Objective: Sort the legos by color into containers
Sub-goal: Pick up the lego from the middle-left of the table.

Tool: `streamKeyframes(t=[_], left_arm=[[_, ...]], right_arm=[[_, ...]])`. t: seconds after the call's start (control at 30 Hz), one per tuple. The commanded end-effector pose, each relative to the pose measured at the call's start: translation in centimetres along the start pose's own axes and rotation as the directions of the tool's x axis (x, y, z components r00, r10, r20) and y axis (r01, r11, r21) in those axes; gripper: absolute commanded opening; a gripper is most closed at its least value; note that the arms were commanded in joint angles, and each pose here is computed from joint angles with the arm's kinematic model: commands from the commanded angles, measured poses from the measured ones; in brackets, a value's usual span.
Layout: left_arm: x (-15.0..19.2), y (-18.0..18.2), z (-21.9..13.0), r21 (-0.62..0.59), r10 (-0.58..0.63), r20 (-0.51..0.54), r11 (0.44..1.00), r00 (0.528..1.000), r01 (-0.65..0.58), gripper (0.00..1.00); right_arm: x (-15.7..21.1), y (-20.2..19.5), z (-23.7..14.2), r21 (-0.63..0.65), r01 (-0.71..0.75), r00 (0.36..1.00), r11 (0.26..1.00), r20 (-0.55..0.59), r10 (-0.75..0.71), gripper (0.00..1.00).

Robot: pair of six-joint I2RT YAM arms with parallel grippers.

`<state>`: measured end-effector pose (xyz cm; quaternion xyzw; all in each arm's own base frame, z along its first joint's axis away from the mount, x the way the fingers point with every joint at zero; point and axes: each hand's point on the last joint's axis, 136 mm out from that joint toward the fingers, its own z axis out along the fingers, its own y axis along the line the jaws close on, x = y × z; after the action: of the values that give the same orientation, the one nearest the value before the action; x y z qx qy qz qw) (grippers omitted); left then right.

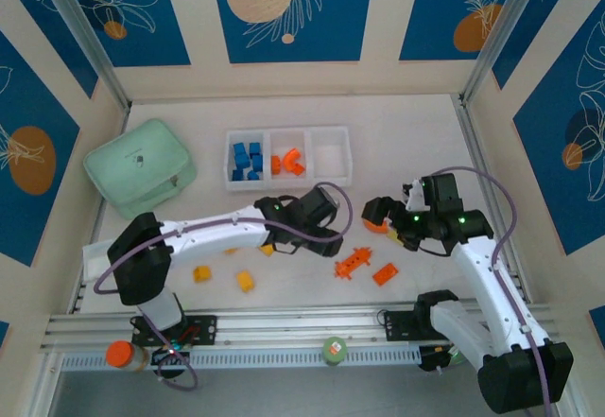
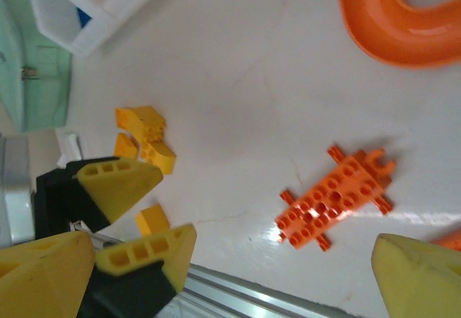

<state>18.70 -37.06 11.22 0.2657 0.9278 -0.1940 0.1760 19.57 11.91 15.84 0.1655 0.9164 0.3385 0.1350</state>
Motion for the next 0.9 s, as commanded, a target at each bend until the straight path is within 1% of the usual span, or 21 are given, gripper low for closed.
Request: streamKeyframes(t=[0.0,0.13,0.23,0.4,0.7,0.87], left_arm=[[0.7,-2.0,1.1,0.033,0.036,-0.001,0.999,0.999,-0.036,0.71],[1.4,-3.3,2.6,0.042,0.084,0.0,0.996,0.996,-0.084,0.72],[1.2,-4.0,3.8,0.059,0.104,0.025,0.993,0.994,-0.105,0.72],[0.9,-5.0,5.5,0.085,0.164,0.037,0.982,0.986,-0.166,0.7],[1.6,-4.6,8.6,0.054,0.229,-0.008,0.972,0.973,-0.228,0.63],[2.0,-5.4,9.9,0.092,0.254,-0.003,0.963,0.967,-0.252,0.63]], right_arm=[[1.7,-2.4,0.1,0.082,-0.087,0.996,0.993,-0.024,0.089,0.99],[2.0,-3.8,0.2,0.124,-0.127,0.992,0.984,0.002,0.128,0.99],[2.1,-4.6,0.4,0.144,-0.15,0.989,0.978,0.017,0.149,0.99],[1.9,-5.5,0.5,0.179,-0.172,0.985,0.969,0.042,0.167,0.99],[1.9,-6.7,0.6,0.216,-0.221,0.975,0.951,0.069,0.21,0.99],[1.8,-6.8,0.8,0.209,-0.226,0.974,0.951,0.072,0.215,0.99]])
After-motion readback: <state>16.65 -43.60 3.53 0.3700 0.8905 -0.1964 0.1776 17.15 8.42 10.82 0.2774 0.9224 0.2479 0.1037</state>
